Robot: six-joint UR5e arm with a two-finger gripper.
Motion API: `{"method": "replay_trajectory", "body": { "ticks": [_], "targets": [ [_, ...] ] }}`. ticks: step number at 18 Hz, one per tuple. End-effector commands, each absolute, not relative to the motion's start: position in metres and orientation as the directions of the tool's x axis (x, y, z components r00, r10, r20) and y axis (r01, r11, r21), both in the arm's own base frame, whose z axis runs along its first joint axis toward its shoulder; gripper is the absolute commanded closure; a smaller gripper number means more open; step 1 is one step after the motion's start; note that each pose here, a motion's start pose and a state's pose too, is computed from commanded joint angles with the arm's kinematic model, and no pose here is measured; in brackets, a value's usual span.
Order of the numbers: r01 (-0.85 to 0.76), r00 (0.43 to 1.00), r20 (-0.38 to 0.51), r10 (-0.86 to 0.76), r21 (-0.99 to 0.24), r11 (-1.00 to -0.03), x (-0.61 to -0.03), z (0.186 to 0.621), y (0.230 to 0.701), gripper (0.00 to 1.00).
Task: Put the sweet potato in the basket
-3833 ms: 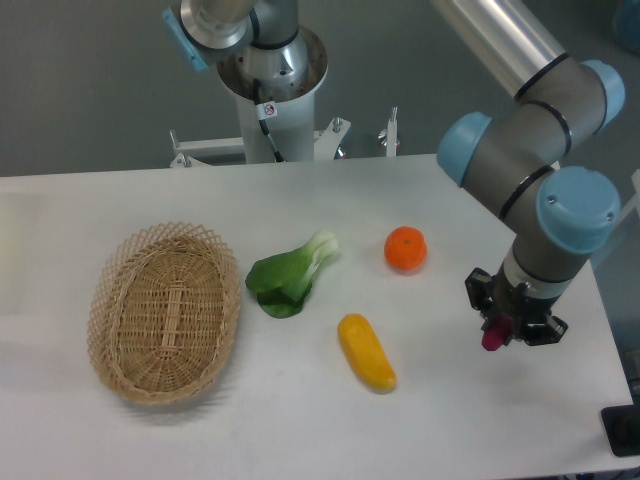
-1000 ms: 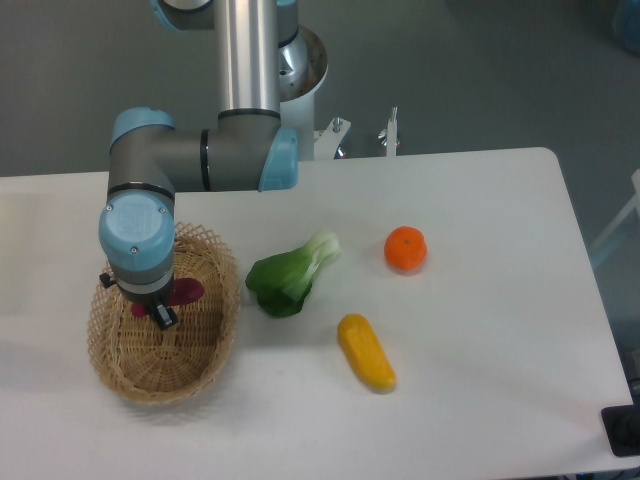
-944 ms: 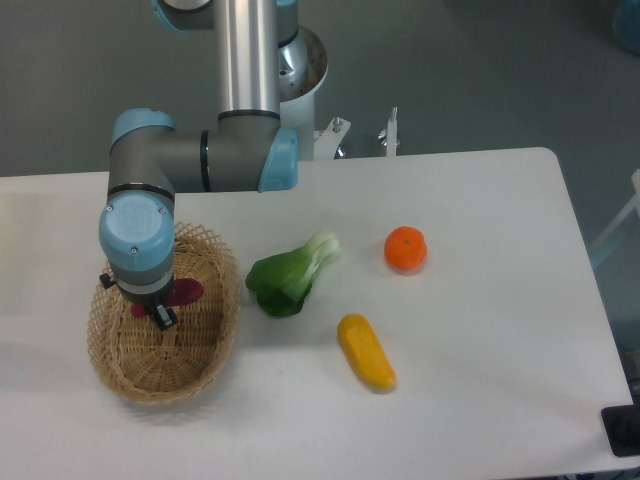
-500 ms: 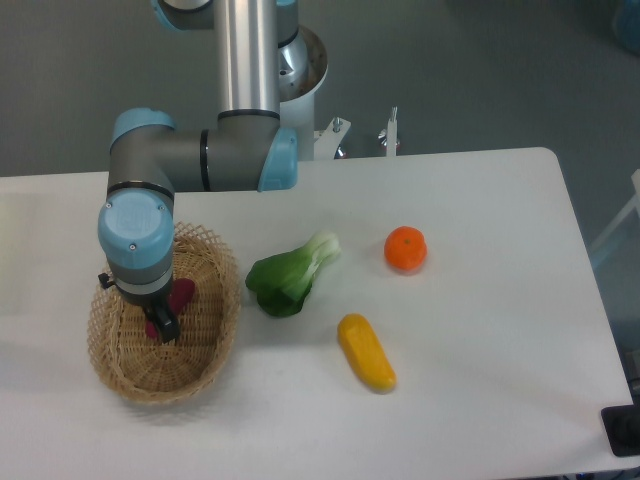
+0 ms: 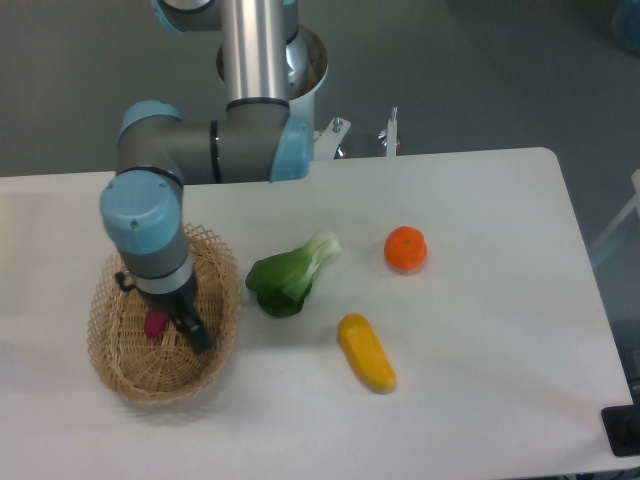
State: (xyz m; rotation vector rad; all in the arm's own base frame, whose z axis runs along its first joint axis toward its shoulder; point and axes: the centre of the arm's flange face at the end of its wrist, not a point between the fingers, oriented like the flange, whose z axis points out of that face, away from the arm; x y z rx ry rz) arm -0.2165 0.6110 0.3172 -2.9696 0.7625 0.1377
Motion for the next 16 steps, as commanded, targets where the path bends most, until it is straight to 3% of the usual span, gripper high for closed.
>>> {"method": "replay_trajectory", "body": {
  "ticks": [8,16],
  "targets": [
    [-0.407,0.905,-0.172,-0.390,-0.079,-0.910,-0.339,0.343,0.605,0.00],
    [-0.417,0.896,-0.184,-0.404,-0.035,-0.908,-0.466,0.339,0.533,0.00]
  ]
}}
